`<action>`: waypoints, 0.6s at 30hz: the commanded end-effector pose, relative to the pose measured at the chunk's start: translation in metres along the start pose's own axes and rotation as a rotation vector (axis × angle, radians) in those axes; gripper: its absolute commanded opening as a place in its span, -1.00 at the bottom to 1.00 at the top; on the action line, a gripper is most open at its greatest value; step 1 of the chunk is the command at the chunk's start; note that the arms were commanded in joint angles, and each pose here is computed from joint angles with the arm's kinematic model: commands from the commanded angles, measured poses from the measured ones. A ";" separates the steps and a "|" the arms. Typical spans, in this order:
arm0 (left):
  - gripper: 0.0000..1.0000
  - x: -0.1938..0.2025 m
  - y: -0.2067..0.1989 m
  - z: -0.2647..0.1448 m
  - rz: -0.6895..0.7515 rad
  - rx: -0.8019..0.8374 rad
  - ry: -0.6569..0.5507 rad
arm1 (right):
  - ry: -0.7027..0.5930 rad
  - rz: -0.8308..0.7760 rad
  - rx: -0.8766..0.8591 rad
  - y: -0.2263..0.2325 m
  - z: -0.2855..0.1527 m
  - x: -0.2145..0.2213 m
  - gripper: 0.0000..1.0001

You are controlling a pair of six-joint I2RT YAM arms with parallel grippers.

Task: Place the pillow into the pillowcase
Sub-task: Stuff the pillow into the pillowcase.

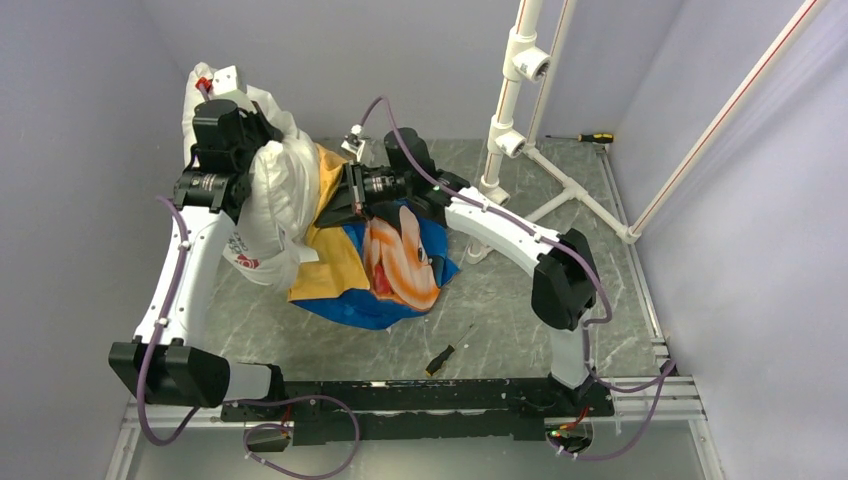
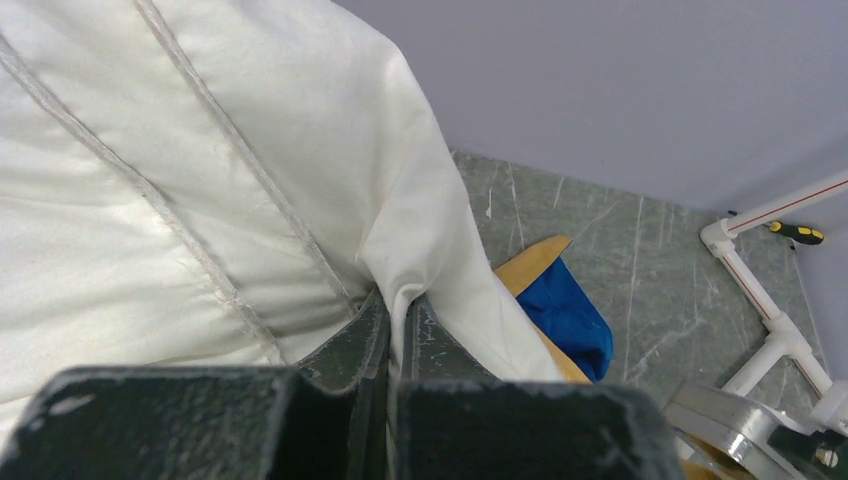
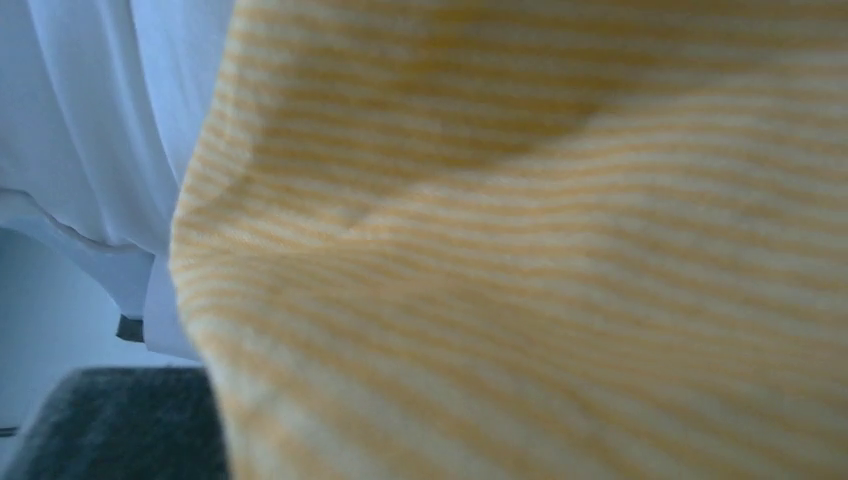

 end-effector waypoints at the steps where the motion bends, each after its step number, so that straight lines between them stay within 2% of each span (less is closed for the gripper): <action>1: -1.00 0.079 0.016 -0.011 0.030 -0.047 0.303 | -0.072 -0.158 0.016 0.043 -0.018 -0.025 -0.92; 2: -1.00 0.077 0.016 -0.013 0.032 -0.048 0.297 | -0.086 -0.173 0.061 0.043 -0.024 -0.025 -0.70; 3: -1.00 0.076 0.016 -0.014 0.033 -0.050 0.293 | -0.097 -0.185 0.112 0.040 -0.030 -0.024 -0.55; 5: -1.00 0.076 0.016 -0.016 0.033 -0.049 0.290 | -0.106 -0.203 0.197 0.034 -0.045 -0.016 -0.42; 10: -1.00 0.077 0.018 -0.019 0.057 -0.054 0.300 | -0.052 -0.136 0.415 -0.014 -0.076 0.023 0.11; 14: -1.00 0.078 0.020 -0.020 0.071 -0.057 0.311 | -0.005 -0.063 0.471 -0.044 -0.091 0.050 0.26; 18: -1.00 0.081 0.020 -0.022 0.071 -0.048 0.321 | 0.044 -0.044 0.391 -0.056 -0.076 0.057 0.28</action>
Point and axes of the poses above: each gripper's point midway between its finger pads, its own z axis out along the fingers, its own y axis along the line the jaws close on, x = y × z, the point moved 2 cm from there along -z, back along the fingers, and after that the axes turned 1 degree about -z, right-handed, at the moved point
